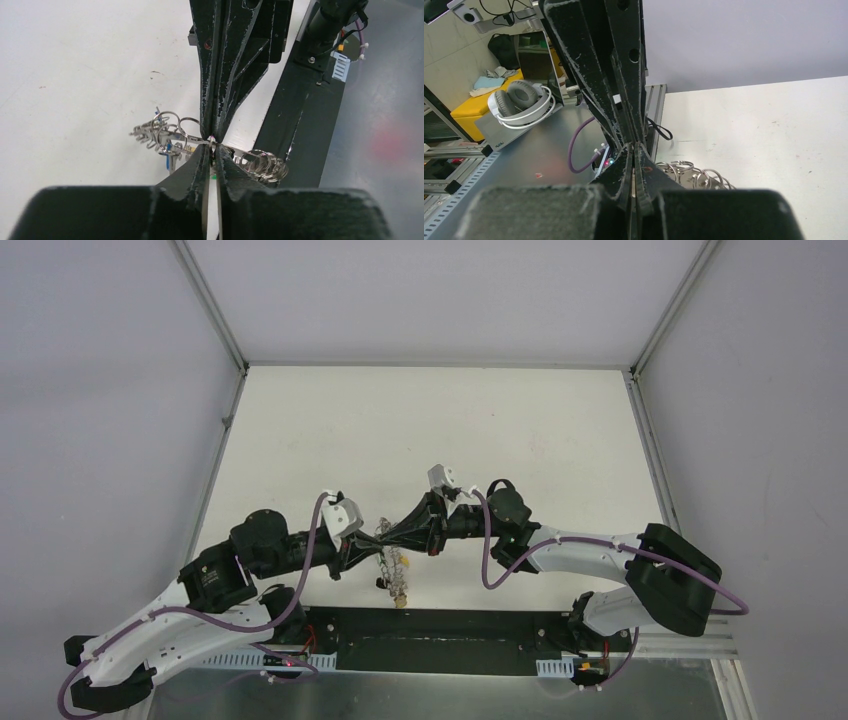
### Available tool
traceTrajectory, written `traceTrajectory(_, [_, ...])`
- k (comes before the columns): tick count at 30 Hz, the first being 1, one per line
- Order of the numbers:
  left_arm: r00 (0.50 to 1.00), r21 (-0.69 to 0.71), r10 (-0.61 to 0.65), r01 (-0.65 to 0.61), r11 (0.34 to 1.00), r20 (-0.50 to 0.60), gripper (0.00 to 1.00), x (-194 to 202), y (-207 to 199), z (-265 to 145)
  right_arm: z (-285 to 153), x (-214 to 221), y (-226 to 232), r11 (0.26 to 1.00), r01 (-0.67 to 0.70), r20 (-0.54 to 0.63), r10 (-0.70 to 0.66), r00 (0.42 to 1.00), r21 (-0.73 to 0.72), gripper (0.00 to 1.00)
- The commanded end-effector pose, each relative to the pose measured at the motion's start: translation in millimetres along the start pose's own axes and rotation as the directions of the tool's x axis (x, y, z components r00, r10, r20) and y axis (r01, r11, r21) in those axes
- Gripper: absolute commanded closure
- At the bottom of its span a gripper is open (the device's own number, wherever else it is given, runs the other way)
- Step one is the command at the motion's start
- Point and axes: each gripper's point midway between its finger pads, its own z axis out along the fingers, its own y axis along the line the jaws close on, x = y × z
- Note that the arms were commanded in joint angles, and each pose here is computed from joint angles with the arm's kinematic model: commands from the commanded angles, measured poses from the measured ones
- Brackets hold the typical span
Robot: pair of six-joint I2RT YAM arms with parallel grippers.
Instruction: Put the keys on the keyring
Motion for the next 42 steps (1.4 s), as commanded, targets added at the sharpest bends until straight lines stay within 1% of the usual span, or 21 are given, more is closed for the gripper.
traceTrajectory(1, [0.995,0.049,0.009,-0.014,0.999,0.100,0.96,-32.2,-10.3,-1.9,2.2,-43.1,16.3,0.995,0.092,0.126,-0.086,0.988,-0.041,1.00])
traceTrajectory(2, [0.995,0.051,0.013,-0.018,0.999,0.102,1.00,-32.9,-10.8,-2.1,2.3,-43.5,16.2,0.995,0.091,0.127,-0.086,0.988,-0.041,1.00])
traceTrajectory(5, [0.994,0.038,0.014,-0.019,0.999,0.110,1.00,-36.6,-8.9,-4.7,1.4,-42.7,14.6,0.996,0.086,0.126,-0.081,0.989,-0.031,1.00])
traceTrajectory(6, [0.994,0.030,0.015,-0.018,0.999,0.111,1.00,-38.0,-7.9,-6.1,0.8,-42.6,13.4,0.996,0.084,0.126,-0.080,0.989,-0.025,0.97])
traceTrajectory(9, [0.995,-0.004,0.014,-0.014,1.000,0.103,1.00,-44.1,-3.2,-11.8,-1.9,-42.6,10.6,0.997,0.081,0.125,-0.079,0.989,-0.005,0.73])
traceTrajectory(11, [0.997,-0.021,0.017,-0.016,1.000,0.073,1.00,-46.2,-0.7,-14.9,-4.1,-42.3,9.1,0.996,0.084,0.121,-0.085,0.989,0.010,0.60])
traceTrajectory(14, [0.999,-0.029,0.043,-0.044,0.999,-0.028,1.00,-41.6,1.8,-16.7,-6.9,-42.2,7.6,0.995,0.095,0.108,-0.098,0.989,0.030,0.50])
traceTrajectory(16, [0.993,-0.024,0.053,-0.056,0.998,-0.107,1.00,-37.6,2.2,-16.5,-8.0,-42.1,7.4,0.994,0.105,0.099,-0.108,0.989,0.036,0.47])
traceTrajectory(19, [0.966,0.010,0.087,-0.087,0.996,-0.245,1.00,-29.7,1.5,-12.7,-9.1,-42.2,8.4,0.993,0.116,0.084,-0.119,0.989,0.037,0.46])
traceTrajectory(22, [0.921,0.028,0.115,-0.112,0.993,-0.373,1.00,-24.6,4.4,-12.0,-10.2,-40.3,8.7,0.992,0.123,0.069,-0.126,0.990,0.038,0.46])
traceTrajectory(25, [0.863,0.034,0.137,-0.138,0.990,-0.487,1.00,-21.4,10.2,-13.0,-11.6,-37.7,9.1,0.991,0.127,0.057,-0.129,0.990,0.037,0.52])
traceTrajectory(28, [0.808,0.048,0.158,-0.158,0.986,-0.567,1.00,-21.6,14.3,-13.8,-11.9,-35.3,9.2,0.991,0.127,0.044,-0.128,0.991,0.035,0.56])
traceTrajectory(30, [0.782,0.054,0.162,-0.162,0.985,-0.602,1.00,-22.6,16.0,-13.0,-11.5,-33.9,8.5,0.992,0.125,0.039,-0.126,0.991,0.034,0.57])
traceTrajectory(32, [0.770,0.057,0.160,-0.159,0.986,-0.617,1.00,-25.5,16.2,-10.9,-10.5,-32.3,7.0,0.992,0.120,0.035,-0.121,0.992,0.036,0.57])
traceTrajectory(42, [0.768,0.080,0.163,-0.144,0.986,-0.620,1.00,-29.9,12.1,-5.0,-0.8,-30.8,-0.6,0.996,0.084,0.068,-0.086,0.994,0.029,0.65])
